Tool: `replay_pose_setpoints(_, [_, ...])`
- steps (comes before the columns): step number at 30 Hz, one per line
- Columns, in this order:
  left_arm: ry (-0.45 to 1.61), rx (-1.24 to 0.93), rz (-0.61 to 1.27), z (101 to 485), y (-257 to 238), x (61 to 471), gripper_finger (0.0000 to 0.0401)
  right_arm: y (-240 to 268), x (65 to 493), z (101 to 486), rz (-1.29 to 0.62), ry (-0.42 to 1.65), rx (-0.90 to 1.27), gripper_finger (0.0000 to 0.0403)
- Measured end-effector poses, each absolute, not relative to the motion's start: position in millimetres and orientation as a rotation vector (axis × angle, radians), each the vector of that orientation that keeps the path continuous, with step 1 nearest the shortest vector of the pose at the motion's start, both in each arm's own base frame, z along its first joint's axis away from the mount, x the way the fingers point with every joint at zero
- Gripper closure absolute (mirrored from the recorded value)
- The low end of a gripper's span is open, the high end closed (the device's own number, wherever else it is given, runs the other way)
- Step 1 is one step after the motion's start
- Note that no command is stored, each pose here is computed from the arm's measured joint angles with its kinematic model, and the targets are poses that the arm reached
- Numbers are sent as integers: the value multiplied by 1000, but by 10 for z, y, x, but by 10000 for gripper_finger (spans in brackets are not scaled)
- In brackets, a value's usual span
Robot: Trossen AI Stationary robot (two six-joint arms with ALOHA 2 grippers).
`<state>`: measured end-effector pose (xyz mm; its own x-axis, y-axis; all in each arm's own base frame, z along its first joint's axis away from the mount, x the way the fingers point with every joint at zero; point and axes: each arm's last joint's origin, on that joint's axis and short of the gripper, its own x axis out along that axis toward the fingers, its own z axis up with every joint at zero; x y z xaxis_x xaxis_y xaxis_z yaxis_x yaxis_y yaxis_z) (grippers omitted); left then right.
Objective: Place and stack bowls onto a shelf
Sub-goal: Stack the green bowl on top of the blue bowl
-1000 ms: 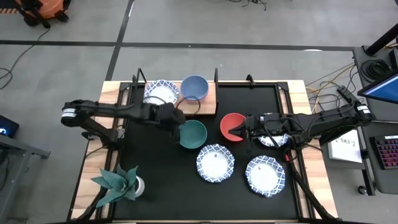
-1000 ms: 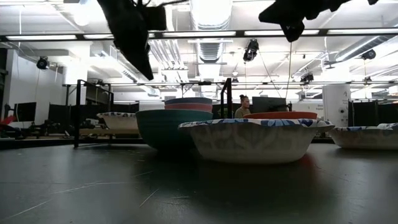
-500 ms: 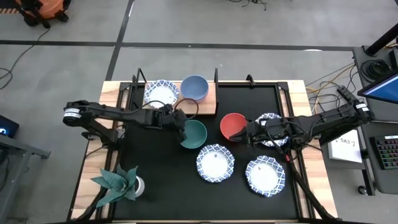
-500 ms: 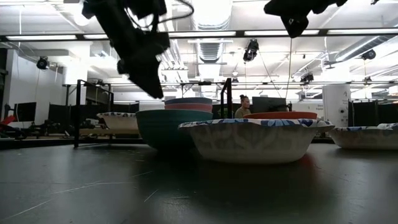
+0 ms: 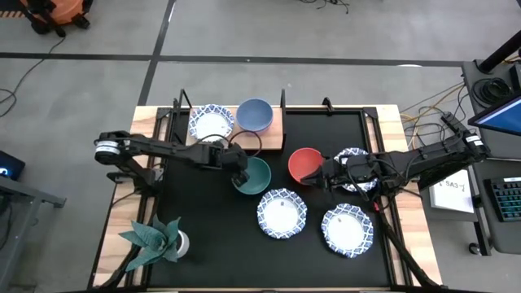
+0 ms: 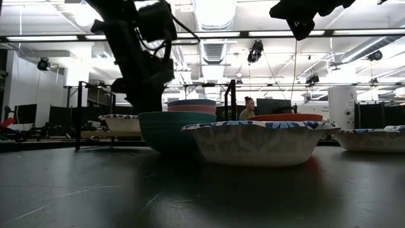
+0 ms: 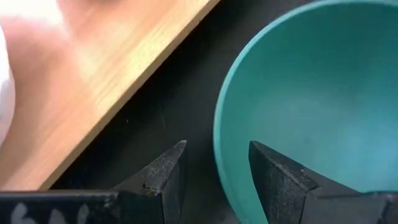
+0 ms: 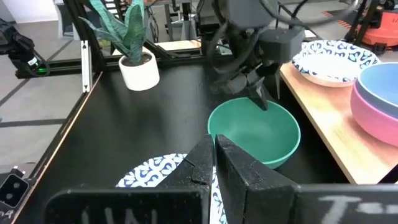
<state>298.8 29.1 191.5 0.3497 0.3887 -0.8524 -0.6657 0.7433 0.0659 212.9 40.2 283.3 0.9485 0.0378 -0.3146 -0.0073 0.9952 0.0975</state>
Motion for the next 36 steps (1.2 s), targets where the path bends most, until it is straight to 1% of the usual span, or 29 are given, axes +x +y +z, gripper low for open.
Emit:
replay_pose_setpoints(4, [1051,-325,680,1796,283,3026,252,402,2129,2834,23,321,96,394])
replay_pose_setpoints(6, [1068,-339,667,1758,279,3044,264,402,2129,2833,23,321,96,394])
replay_pose_setpoints(9, [1073,-345,673,1733,279,3058,303,402,2129,2833,23,321,96,394])
replay_pose_setpoints(13, [1067,-356,680,1738,279,3058,378,402,2129,2829,23,323,96,394])
replay_pose_setpoints(14, [1056,-366,678,1755,280,3060,388,402,2129,2829,23,323,96,394])
replay_pose_setpoints(19, [1064,-386,645,1849,268,3059,396,402,2129,2829,23,323,96,394])
replay_pose_setpoints(23, [1070,-386,570,2098,260,3081,400,402,2128,2828,23,323,95,394])
replay_pose_setpoints(27, [1090,-348,513,2447,321,3114,400,402,2126,2821,23,331,94,394])
replay_pose_setpoints(31, [1084,-283,494,2835,493,3136,401,401,2125,2816,23,335,93,394])
replay_pose_setpoints(36, [1018,-228,520,3341,868,3078,401,401,2122,2809,23,344,92,394])
